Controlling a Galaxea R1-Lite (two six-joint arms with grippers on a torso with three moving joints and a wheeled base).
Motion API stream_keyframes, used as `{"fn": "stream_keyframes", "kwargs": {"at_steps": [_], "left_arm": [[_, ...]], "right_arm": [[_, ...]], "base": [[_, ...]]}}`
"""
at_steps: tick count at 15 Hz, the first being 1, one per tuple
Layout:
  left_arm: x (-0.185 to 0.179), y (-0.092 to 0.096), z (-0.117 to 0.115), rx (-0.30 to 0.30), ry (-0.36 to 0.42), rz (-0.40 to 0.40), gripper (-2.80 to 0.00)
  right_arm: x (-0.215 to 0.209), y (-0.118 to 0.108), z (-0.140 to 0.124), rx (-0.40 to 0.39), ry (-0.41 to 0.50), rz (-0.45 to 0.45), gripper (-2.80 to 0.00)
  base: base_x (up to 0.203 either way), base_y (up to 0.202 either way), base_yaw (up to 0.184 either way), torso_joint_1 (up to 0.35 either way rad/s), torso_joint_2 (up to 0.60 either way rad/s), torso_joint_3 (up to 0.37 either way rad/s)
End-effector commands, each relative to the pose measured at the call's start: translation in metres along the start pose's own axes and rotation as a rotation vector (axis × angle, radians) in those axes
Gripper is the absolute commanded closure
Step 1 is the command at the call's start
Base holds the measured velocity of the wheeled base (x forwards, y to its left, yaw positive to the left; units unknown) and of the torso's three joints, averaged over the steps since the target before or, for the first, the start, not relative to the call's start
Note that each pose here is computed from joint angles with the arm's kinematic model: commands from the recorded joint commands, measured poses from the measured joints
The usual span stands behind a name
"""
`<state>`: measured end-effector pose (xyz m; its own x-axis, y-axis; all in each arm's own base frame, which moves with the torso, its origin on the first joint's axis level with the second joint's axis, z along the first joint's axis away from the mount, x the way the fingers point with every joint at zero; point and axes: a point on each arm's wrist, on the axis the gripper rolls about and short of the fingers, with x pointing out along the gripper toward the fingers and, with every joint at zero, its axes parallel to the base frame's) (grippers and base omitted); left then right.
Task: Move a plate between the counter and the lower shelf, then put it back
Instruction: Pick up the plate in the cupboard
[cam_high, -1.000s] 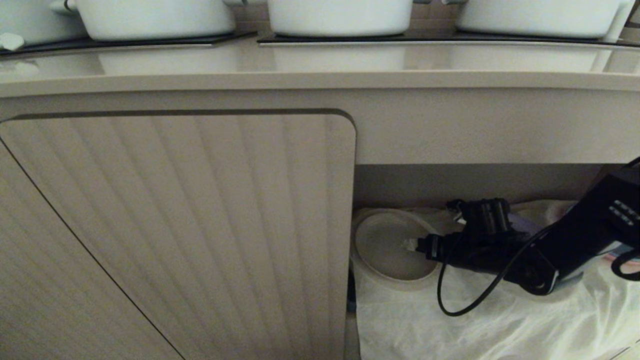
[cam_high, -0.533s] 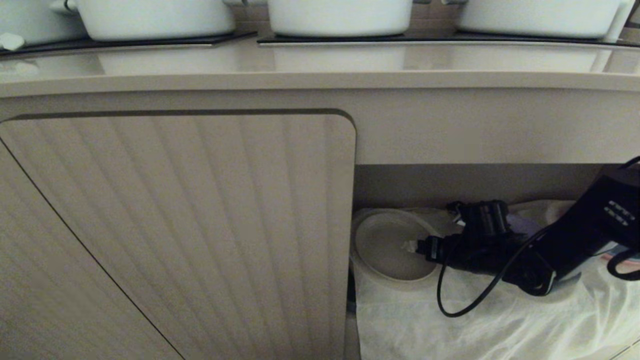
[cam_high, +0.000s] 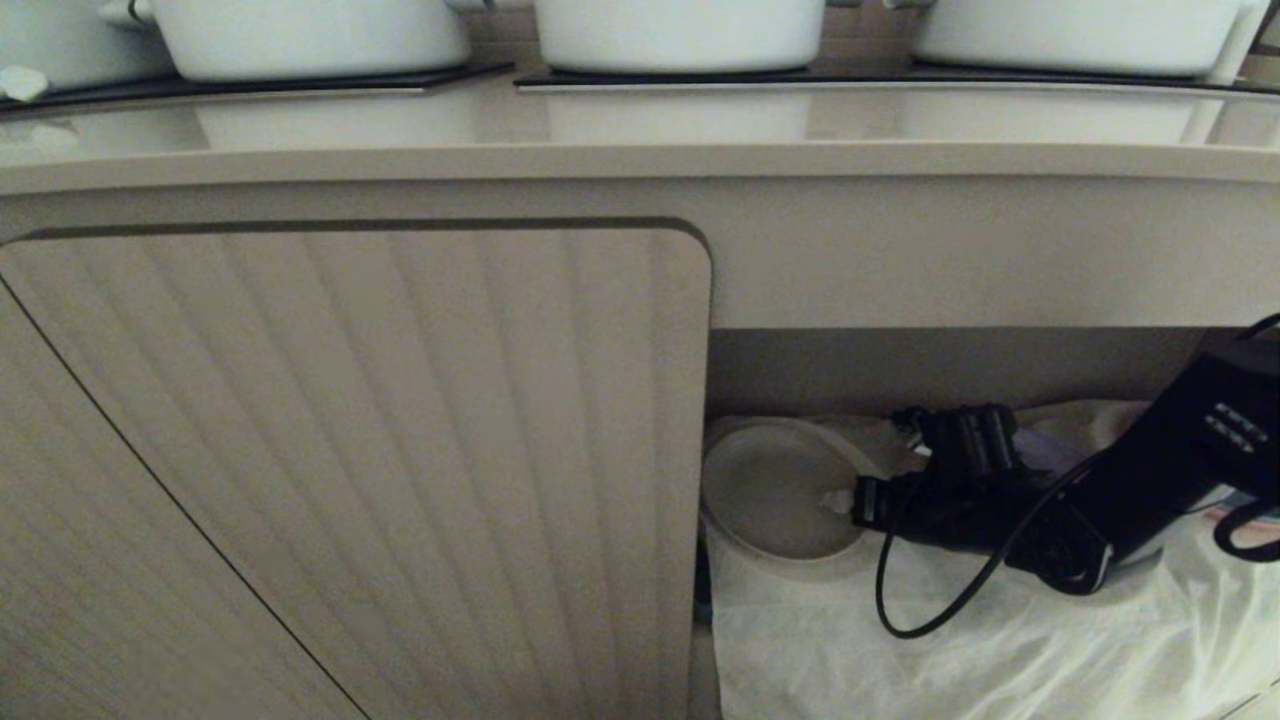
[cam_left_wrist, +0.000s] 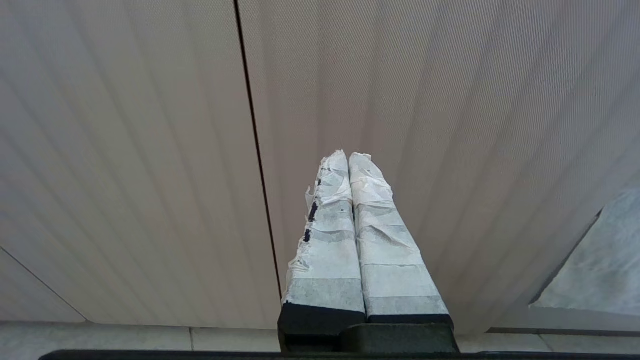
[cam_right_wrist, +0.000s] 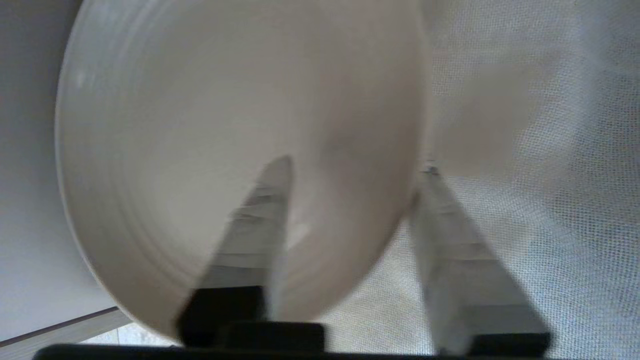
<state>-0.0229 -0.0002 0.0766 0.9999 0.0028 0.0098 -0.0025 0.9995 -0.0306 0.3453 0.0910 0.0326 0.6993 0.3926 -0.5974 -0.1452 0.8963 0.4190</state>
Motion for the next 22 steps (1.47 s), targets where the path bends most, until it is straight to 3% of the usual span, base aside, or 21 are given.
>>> {"fn": "stream_keyframes", "kwargs": {"at_steps": [1,22], "left_arm": [[0.000,0.000,0.000,0.000,0.001,0.000,0.00],[0.000,0.000,0.000,0.000,-0.001,0.000,0.00]], "right_arm": [[-0.002,0.001,0.002,0.000,-0.010,0.005,0.00],[-0.062,0.000,-0.011,0.021,0.022,-0.033,0.00]], "base": [[0.000,0.000,0.000,0.000,0.00,0.000],[0.000,0.000,0.000,0.000,0.00,0.000]]}}
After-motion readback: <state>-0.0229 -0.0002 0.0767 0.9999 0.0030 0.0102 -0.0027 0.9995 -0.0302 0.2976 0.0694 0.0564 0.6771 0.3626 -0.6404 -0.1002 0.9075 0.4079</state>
